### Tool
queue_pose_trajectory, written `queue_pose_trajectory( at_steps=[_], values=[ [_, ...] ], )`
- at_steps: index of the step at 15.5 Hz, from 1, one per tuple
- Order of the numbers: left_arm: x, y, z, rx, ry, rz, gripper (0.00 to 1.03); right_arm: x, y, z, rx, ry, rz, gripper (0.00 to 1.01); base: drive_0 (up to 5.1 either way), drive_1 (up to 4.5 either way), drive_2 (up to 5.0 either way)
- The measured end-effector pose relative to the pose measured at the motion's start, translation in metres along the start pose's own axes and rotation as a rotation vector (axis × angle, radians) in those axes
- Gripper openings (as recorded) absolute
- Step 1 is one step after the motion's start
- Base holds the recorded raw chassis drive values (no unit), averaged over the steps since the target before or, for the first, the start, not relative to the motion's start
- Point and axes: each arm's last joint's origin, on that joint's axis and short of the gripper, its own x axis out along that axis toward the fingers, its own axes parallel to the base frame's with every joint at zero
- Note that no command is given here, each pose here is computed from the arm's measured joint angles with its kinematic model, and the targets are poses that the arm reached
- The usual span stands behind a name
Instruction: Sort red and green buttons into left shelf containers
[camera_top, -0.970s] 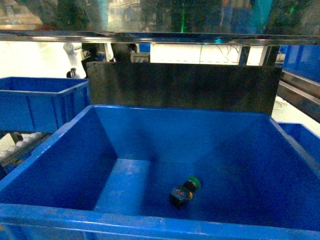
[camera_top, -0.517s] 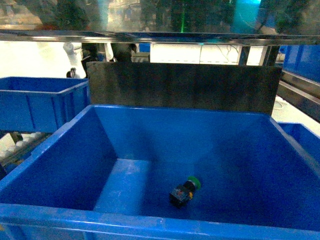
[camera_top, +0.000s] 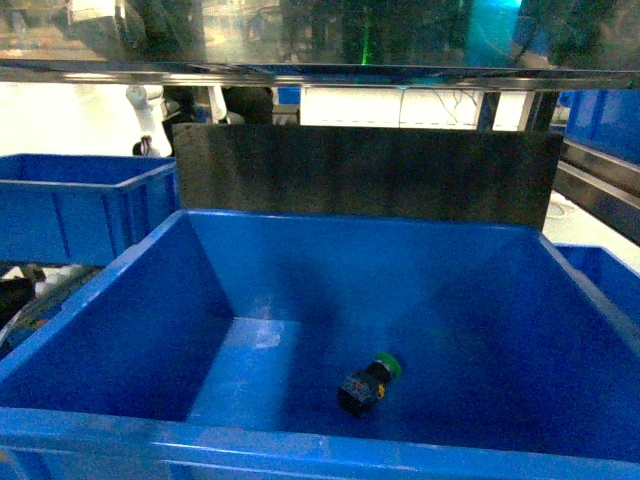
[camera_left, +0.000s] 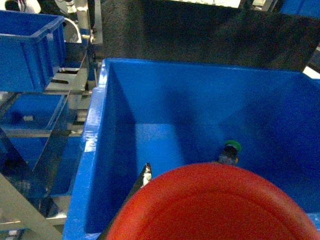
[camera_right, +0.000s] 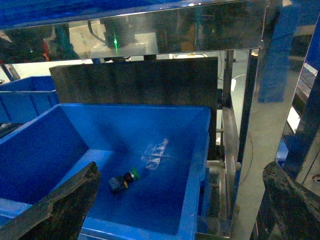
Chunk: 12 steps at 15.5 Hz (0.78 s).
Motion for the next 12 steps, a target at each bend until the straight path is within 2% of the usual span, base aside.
queue_pose_trajectory(
  at_steps=[2,6,7,9,12],
  values=[
    [0.005,-0.007,-0.001,-0.015,-0.007,-0.003,0.25,0.000,0.000,0.000,0.000,0.000,0.000,0.98,0.0,0.00,0.0],
    [0.020,-0.025,-0.012,-0.009,0.008,-0.001,0.25,0.000,0.000,0.000,0.000,0.000,0.000,0.98,0.0,0.00,0.0],
    [0.031,-0.035,-0.008,-0.025,-0.003,0.006,0.25,0.000,0.000,0.000,0.000,0.000,0.000,0.98,0.0,0.00,0.0],
    [0.040,-0.043,-0.005,-0.030,-0.009,0.011,0.25,0.000,0.000,0.000,0.000,0.000,0.000,0.98,0.0,0.00,0.0],
    [0.059,-0.057,-0.002,-0.022,0.017,0.026,0.25,0.000,0.000,0.000,0.000,0.000,0.000,0.98,0.0,0.00,0.0]
  ],
)
